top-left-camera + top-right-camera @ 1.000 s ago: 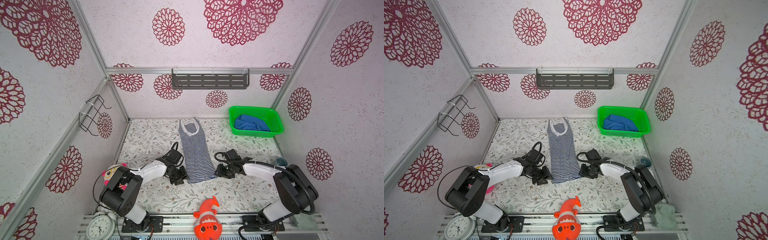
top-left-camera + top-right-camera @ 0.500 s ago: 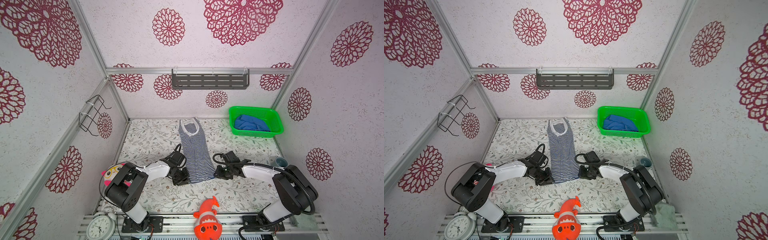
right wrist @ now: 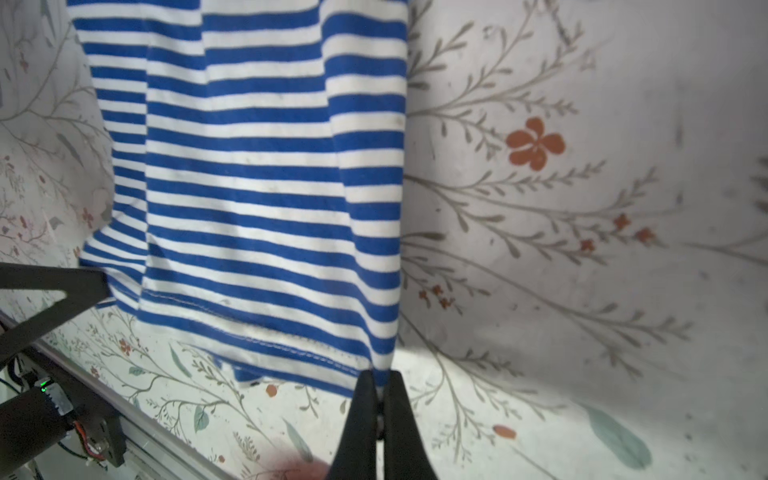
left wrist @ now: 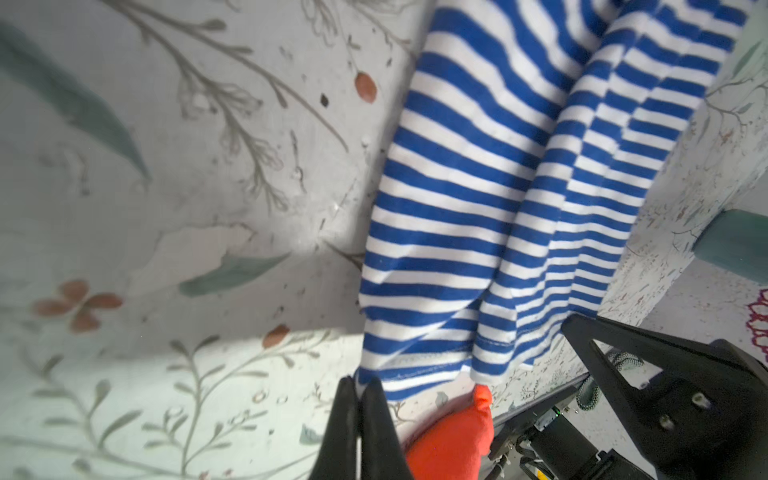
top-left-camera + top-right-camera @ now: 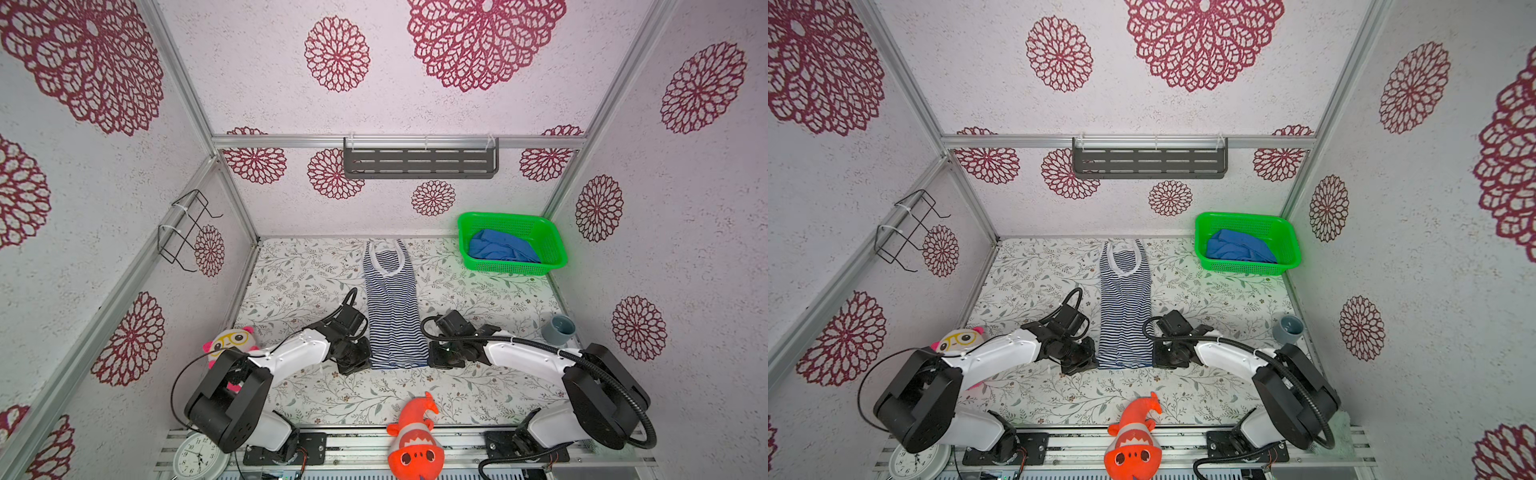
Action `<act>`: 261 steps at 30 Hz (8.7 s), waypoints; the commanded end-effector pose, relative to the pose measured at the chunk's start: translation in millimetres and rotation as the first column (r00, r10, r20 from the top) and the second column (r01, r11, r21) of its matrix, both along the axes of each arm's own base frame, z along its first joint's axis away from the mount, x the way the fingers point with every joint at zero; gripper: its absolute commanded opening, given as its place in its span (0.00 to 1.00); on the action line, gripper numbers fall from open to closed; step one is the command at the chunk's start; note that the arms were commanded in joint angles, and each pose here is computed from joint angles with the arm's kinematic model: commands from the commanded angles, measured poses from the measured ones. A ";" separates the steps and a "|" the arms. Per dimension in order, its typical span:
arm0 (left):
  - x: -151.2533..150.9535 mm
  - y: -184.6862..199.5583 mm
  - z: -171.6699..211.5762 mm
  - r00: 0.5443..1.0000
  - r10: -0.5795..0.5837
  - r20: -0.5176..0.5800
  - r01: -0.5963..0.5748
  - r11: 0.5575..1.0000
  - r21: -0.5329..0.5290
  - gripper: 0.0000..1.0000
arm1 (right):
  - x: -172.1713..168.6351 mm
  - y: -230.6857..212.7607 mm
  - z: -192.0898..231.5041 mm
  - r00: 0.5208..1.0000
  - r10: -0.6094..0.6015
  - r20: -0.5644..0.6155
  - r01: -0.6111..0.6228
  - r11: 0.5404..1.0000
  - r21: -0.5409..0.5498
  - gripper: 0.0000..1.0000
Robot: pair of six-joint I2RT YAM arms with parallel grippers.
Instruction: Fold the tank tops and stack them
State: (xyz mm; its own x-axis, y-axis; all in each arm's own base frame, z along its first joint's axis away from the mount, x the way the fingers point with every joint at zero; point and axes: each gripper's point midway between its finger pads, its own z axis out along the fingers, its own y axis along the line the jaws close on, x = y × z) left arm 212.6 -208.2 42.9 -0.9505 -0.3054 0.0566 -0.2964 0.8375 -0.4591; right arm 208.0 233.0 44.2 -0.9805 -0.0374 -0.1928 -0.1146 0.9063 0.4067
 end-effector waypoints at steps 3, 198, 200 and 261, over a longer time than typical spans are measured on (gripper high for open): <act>8.8 16.2 18.7 0.998 -0.029 0.059 0.022 0.993 0.117 0.00 | 19.3 -17.1 26.2 0.996 0.036 0.080 -0.024 0.989 -0.146 0.00; 180.6 35.3 100.6 0.925 -0.189 0.331 0.159 0.980 0.115 0.00 | 179.1 6.1 118.6 0.928 0.074 0.364 -0.059 0.997 -0.052 0.00; 194.8 35.9 97.4 0.922 -0.191 0.337 0.163 0.980 0.111 0.00 | 195.3 6.7 117.0 0.923 0.066 0.379 -0.051 0.998 -0.048 0.00; 284.6 16.1 84.4 0.862 -0.072 0.502 -0.003 0.989 0.147 0.42 | 235.9 16.8 95.9 0.847 -0.113 0.519 0.131 0.991 0.004 0.29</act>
State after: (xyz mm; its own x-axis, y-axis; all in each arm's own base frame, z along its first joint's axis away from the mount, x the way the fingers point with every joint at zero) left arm 490.0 -186.9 82.9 -0.8851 -0.2555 -0.3891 -0.0763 0.9042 -0.4202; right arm 439.9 268.7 83.3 -0.8132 0.0551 -0.5794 -0.1752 0.9261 0.3341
